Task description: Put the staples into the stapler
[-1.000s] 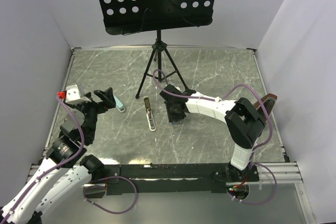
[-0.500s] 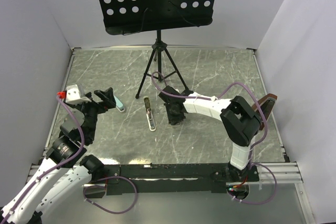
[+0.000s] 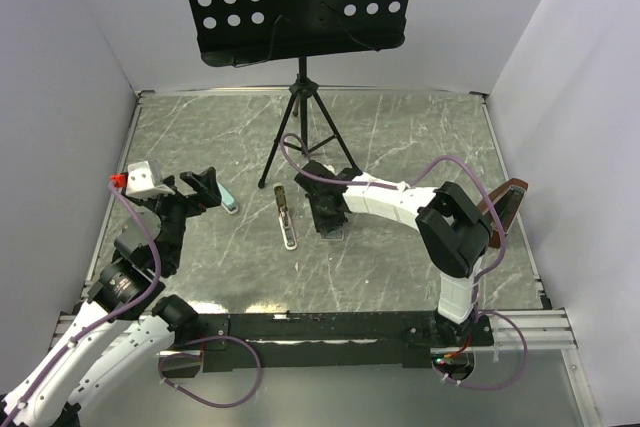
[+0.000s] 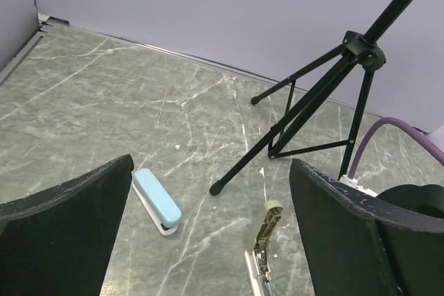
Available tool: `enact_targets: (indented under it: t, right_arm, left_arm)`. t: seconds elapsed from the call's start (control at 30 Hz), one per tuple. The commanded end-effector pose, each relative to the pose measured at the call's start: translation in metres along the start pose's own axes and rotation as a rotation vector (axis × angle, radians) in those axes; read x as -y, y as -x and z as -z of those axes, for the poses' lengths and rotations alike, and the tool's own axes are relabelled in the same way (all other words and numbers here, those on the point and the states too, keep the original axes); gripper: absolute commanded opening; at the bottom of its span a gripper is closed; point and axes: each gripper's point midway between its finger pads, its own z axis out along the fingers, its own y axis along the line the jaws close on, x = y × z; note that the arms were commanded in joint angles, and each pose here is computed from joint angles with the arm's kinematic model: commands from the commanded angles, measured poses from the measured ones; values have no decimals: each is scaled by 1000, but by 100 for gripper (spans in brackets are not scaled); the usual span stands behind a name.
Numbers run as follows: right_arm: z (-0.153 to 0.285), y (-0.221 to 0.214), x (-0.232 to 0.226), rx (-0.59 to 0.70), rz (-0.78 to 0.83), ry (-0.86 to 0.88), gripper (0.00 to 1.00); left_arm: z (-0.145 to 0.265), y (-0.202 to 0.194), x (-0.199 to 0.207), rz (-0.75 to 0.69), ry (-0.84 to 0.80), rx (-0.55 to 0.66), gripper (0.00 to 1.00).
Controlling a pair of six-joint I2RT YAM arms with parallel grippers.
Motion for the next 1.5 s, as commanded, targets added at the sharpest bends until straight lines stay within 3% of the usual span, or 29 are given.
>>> enact_targets:
  t: [0.0,0.87,1.47]
  right_arm:
    - [4,3,4,8,16,-59,28]
    - [9,-9,41,16,-31,-171,27]
    - [0,-13,44,-6,-57,-148,24]
  left_arm:
    - [1,17,5,19,-24,43,99]
    - [0,14,8,14,-36,35,99]
    - [0,13,9,10,-41,30,99]
